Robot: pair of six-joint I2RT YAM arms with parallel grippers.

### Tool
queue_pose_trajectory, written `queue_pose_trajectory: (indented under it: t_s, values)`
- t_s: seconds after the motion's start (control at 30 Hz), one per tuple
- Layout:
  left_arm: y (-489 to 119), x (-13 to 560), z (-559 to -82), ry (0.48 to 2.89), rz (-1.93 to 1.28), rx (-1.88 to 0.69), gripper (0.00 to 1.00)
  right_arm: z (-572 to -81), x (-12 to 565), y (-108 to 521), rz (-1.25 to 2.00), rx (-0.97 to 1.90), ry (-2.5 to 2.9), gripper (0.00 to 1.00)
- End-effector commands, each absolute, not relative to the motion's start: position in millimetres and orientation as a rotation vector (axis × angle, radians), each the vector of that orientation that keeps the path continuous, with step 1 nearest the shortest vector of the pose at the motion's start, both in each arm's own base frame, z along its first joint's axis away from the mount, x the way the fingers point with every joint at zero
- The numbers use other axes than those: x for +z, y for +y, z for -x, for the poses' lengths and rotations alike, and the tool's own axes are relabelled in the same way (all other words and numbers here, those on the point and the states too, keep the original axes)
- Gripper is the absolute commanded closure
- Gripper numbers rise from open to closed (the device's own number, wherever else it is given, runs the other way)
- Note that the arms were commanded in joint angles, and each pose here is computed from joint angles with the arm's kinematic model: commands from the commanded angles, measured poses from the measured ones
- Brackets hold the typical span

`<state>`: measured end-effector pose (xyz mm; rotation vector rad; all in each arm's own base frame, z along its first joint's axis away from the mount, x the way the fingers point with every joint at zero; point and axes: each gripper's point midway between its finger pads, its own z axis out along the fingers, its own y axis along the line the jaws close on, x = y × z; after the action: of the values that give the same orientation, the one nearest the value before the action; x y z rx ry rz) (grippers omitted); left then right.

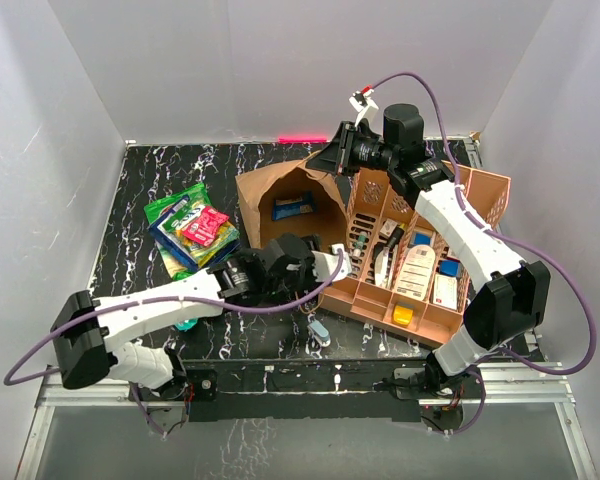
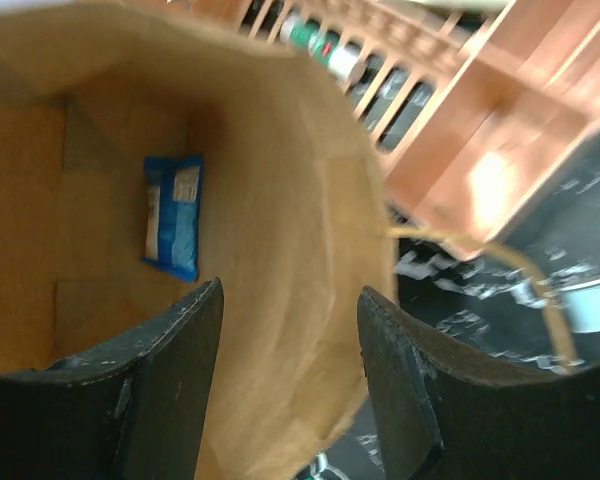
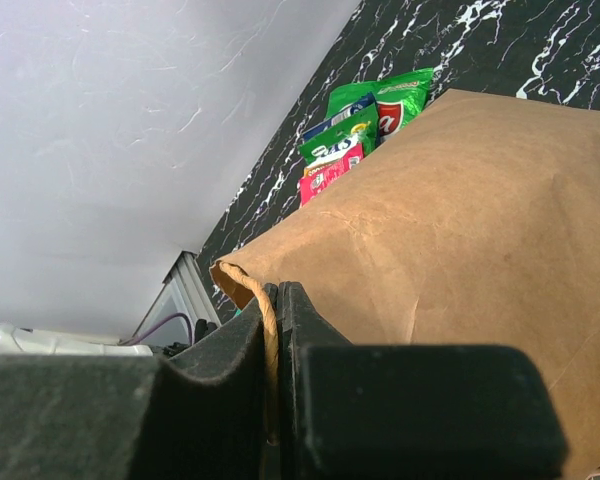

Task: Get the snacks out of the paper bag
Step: Take out the snack from the paper bag.

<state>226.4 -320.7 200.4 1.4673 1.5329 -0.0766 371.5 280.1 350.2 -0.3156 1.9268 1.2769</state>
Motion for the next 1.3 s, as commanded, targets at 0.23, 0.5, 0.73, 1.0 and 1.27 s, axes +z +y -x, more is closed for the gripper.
queue_pose_trajectory:
  t_s: [0.23,0.5,0.73,1.0,1.27]
  values:
    - [-304.9,161.8,-314.5,1.441,-1.541,0.06,0.5,-364.0,385.3,273.7,0.359,1.266,1.818,0.93]
    - [-308.9,141.7,-355.4,1.419,-1.568,0.108,0.48,-361.8,394.1,272.9,0.363,1.264,1.808,0.93]
    - [-308.4,131.0,-377.2,1.421,-1.624,0.154,0.48,-358.6,398.0,276.6,0.367,1.31,1.797,0.93]
    - [-300.2,114.8,-406.0,1.413,-1.676,0.237,0.49,-358.0,401.2,279.8,0.372,1.342,1.789,0.93]
    - [-291.4,102.6,-430.1,1.425,-1.673,0.302,0.5,-359.3,401.3,281.7,0.374,1.353,1.794,0.93]
